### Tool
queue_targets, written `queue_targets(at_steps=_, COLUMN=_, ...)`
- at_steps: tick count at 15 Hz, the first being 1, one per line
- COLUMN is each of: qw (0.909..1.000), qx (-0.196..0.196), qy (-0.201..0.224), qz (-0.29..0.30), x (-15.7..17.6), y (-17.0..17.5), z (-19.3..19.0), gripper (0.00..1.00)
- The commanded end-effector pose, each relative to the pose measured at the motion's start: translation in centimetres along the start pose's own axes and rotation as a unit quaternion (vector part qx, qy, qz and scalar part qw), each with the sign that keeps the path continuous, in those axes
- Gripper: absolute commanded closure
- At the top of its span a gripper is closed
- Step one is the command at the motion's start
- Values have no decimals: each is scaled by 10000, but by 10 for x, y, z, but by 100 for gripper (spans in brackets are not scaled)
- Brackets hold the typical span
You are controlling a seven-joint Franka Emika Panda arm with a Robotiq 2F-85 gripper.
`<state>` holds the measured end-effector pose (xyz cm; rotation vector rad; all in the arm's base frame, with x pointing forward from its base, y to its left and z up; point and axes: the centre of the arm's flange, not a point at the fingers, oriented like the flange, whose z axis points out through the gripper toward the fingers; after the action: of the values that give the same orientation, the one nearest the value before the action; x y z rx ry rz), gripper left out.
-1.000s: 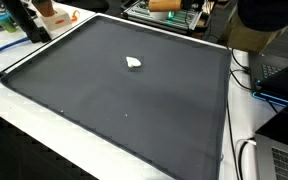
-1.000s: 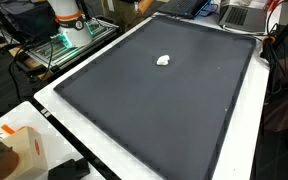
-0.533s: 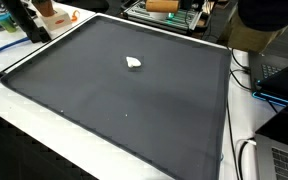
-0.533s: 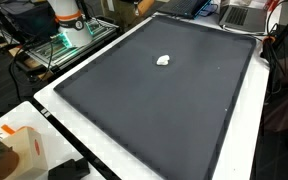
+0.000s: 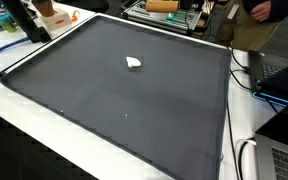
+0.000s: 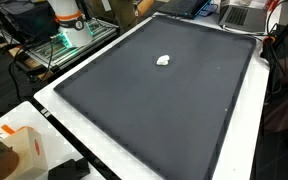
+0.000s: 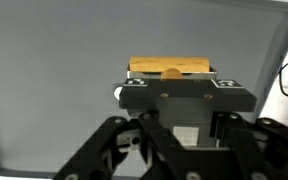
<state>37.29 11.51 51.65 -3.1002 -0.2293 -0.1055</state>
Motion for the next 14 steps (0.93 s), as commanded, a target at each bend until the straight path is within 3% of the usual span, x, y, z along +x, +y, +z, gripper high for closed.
queue_targets(at_steps=1, qw=10000, qx=0, qy=0, qz=0, x=0, y=0, z=0, gripper=52)
queue_targets(at_steps=7, qw=10000, qx=0, qy=0, qz=0, x=0, y=0, z=0, gripper=52)
queue_targets(at_steps=8, qw=10000, qx=0, qy=0, qz=0, x=0, y=0, z=0, gripper=77)
queue_targets(at_steps=10, qw=9998, qx=41, qy=183, qz=7, x=2, y=-3, z=7, gripper=77)
queue_targets(at_steps=14, qw=9972, qx=-539, qy=485, qz=-167, x=16, y=19, z=8, gripper=77)
